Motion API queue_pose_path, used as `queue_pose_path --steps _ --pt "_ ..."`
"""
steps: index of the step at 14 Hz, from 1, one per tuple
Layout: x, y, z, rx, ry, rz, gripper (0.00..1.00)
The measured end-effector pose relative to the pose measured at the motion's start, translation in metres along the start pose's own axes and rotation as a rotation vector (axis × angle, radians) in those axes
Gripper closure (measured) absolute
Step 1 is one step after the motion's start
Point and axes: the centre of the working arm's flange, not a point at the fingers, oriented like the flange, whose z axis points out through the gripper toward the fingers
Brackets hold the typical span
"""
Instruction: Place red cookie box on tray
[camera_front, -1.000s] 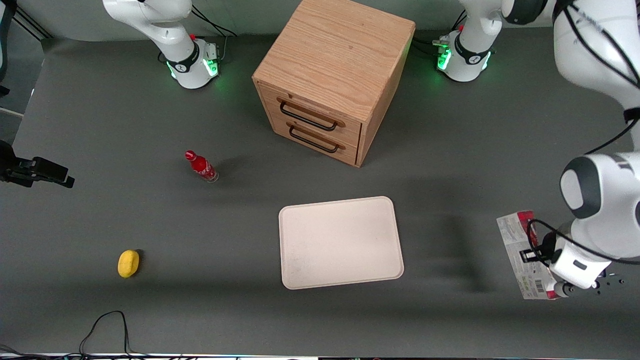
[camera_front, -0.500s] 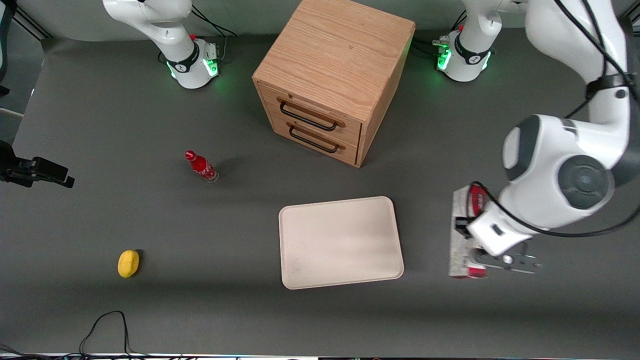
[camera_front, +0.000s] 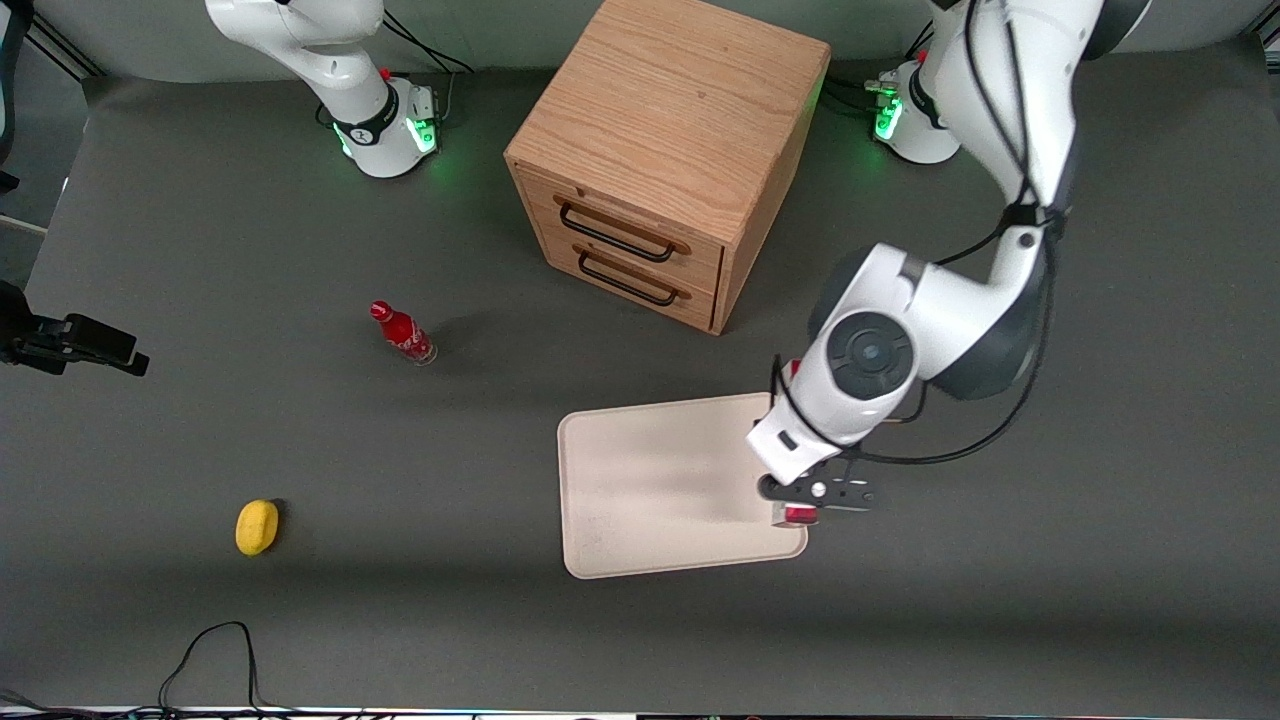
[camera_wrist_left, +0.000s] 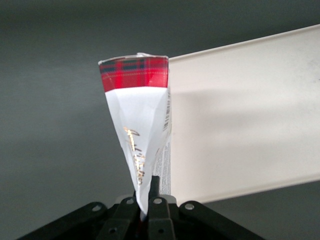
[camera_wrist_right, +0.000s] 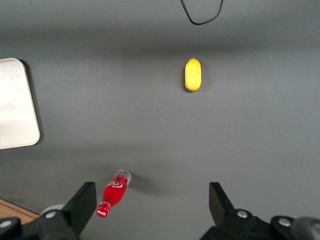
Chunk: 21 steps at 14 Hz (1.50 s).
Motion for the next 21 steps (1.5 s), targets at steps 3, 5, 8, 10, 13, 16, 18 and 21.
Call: queue_pose_path --steps 3,5,8,10,13,16,18,21 --pt "0.001 0.012 0.059 0.008 -0.021 -0.010 0.96" --pt "0.000 0.013 0.083 0.014 -0.037 -0.018 0.96" --pt "0.001 0.008 0.092 0.023 -0.040 -0.038 0.96" --pt "0.006 0.005 0.091 0.016 -0.012 -0.049 0.96" --pt "0.009 0.001 0.097 0.011 0.014 -0.085 0.96" --pt "0.008 -0.001 0.108 0.017 0.008 -0.099 0.91" --pt "0.008 0.000 0.107 0.014 0.013 -0.099 0.70" --pt "0.011 0.000 0.093 0.007 0.043 -0.101 0.39"
